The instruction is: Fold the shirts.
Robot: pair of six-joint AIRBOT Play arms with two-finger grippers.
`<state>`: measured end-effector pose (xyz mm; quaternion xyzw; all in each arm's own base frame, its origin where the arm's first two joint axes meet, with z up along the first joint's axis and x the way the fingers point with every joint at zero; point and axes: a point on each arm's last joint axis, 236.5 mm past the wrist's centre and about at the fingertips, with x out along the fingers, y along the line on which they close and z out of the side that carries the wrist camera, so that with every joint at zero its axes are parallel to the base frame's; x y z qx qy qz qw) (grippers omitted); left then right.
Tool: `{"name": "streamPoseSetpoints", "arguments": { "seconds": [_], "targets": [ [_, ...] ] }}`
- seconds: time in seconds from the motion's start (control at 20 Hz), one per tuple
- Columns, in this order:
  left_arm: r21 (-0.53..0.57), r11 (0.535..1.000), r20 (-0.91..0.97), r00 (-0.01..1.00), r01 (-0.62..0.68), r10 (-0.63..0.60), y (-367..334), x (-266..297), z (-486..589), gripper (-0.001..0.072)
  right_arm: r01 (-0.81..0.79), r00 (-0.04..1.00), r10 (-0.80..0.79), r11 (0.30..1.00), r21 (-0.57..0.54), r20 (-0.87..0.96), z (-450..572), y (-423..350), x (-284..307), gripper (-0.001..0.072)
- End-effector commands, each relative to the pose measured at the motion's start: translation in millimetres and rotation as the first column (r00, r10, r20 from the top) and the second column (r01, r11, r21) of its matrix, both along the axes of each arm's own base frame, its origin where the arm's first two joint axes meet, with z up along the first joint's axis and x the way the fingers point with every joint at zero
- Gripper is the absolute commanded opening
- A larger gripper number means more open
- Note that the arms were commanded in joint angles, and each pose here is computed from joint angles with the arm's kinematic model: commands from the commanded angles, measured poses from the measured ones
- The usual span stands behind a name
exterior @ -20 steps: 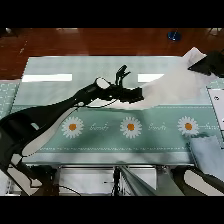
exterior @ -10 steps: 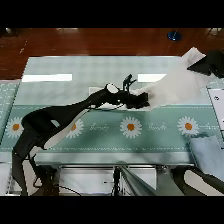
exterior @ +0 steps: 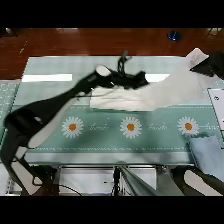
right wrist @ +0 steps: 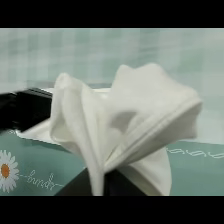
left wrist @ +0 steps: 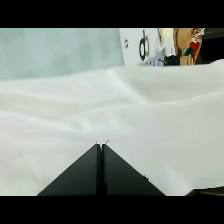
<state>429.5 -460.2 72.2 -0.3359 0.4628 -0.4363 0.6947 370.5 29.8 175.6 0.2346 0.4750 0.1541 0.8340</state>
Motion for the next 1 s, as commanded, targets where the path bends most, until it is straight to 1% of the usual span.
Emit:
{"name": "streamPoseSetpoints", "arguments": {
  "seconds": [0.0,0.15,0.25,0.5,0.6,0.75,0.85,0.95],
  "targets": [
    [0.105,0.994,0.213,0.977,-0.031,0.008,104.4,24.1,81.4,0.0029,0.054,0.998,-0.054,0.999,0.007,-0.011,0.0,-3.7,4.4,0.0019],
    [0.179,0.98,0.343,0.939,-0.091,0.024,192.1,10.5,150.2,0.003,0.037,0.999,-0.037,0.999,0.015,0.007,1.2,20.0,13.6,0.0019],
    [0.22,0.964,0.419,0.907,-0.15,0.046,236.7,-6.1,186.2,0.003,0.005,1.0,-0.005,1.0,0.015,0.006,-2.8,47.5,19.3,0.0019],
    [0.335,0.888,0.549,0.831,-0.315,0.088,323.7,-58.4,240.9,0.0031,-0.041,0.998,0.041,0.999,-0.007,-0.051,-36.9,113.4,34.3,0.0019],
    [0.384,0.842,0.577,0.811,-0.379,0.102,350.6,-76.5,249.5,0.0031,-0.063,0.994,0.063,0.998,0.007,-0.091,-54.5,138.7,37.0,0.0019],
    [0.477,0.734,0.602,0.788,-0.483,0.127,393.0,-92.0,249.8,0.0032,-0.069,0.991,0.072,0.997,0.033,-0.11,-75.0,174.5,46.1,0.0019],
    [0.531,0.665,0.599,0.788,-0.526,0.145,417.8,-98.0,244.6,0.0032,-0.061,0.992,0.066,0.997,0.053,-0.107,-85.8,196.3,53.3,0.0019],
    [0.564,0.631,0.582,0.798,-0.533,0.153,430.1,-100.9,238.2,0.0032,-0.055,0.991,0.062,0.996,0.066,-0.121,-98.0,212.8,56.5,0.0019]
  ]
}}
